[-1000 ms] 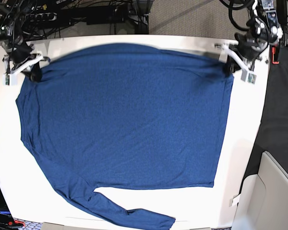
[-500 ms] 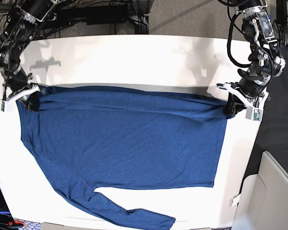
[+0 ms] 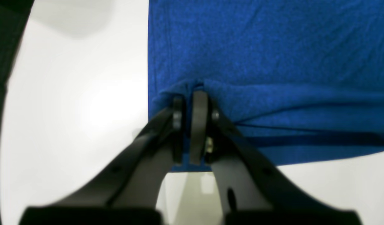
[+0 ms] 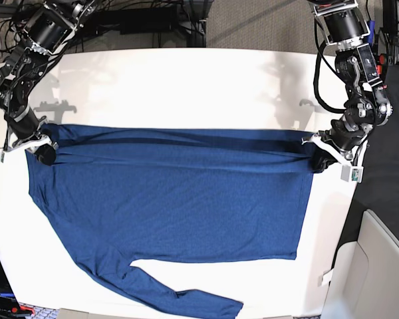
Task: Fold the T-shirt properly
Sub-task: 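Pull both grippers apart and back to stretch the shirt flat, then drag the shirt with both grippers to straighten it on the table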
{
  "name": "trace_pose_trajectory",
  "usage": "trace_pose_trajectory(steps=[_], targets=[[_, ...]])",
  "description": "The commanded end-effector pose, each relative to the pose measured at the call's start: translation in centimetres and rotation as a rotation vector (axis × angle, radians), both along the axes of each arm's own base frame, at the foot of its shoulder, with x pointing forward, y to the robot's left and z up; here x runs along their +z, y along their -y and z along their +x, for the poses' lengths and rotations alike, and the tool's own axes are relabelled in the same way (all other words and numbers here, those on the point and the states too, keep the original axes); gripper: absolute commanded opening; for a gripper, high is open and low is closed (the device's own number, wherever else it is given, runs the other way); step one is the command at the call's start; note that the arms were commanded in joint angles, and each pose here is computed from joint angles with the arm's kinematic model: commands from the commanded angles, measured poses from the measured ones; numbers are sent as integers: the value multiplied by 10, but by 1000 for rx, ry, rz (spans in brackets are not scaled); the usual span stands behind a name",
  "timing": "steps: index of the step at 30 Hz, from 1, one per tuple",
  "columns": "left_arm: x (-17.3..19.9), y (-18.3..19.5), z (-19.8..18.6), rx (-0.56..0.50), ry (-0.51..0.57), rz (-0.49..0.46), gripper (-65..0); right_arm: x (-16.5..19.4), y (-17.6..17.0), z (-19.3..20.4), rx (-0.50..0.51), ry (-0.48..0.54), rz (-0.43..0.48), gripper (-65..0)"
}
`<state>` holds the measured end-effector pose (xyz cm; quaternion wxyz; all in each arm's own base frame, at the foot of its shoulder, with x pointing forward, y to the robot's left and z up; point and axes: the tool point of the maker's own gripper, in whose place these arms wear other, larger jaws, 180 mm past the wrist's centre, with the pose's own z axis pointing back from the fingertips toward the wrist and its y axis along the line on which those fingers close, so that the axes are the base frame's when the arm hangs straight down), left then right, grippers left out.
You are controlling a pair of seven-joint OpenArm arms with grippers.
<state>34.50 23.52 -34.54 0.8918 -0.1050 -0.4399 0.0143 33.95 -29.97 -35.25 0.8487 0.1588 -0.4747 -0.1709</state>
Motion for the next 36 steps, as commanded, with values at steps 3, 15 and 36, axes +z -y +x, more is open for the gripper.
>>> trace_pose_trajectory(steps=[3,15,36], targets=[[5,-9,11,26,41,-13,-646,21,15,10,-38,77,-5,-648],[-4,-5,2,3,-27,-3,-423,16,18,-3,-42,55,-16,-397],[-41,-9,-11,27,-137,-47,-373,15,53,-66,-118,-9,-135,-392]])
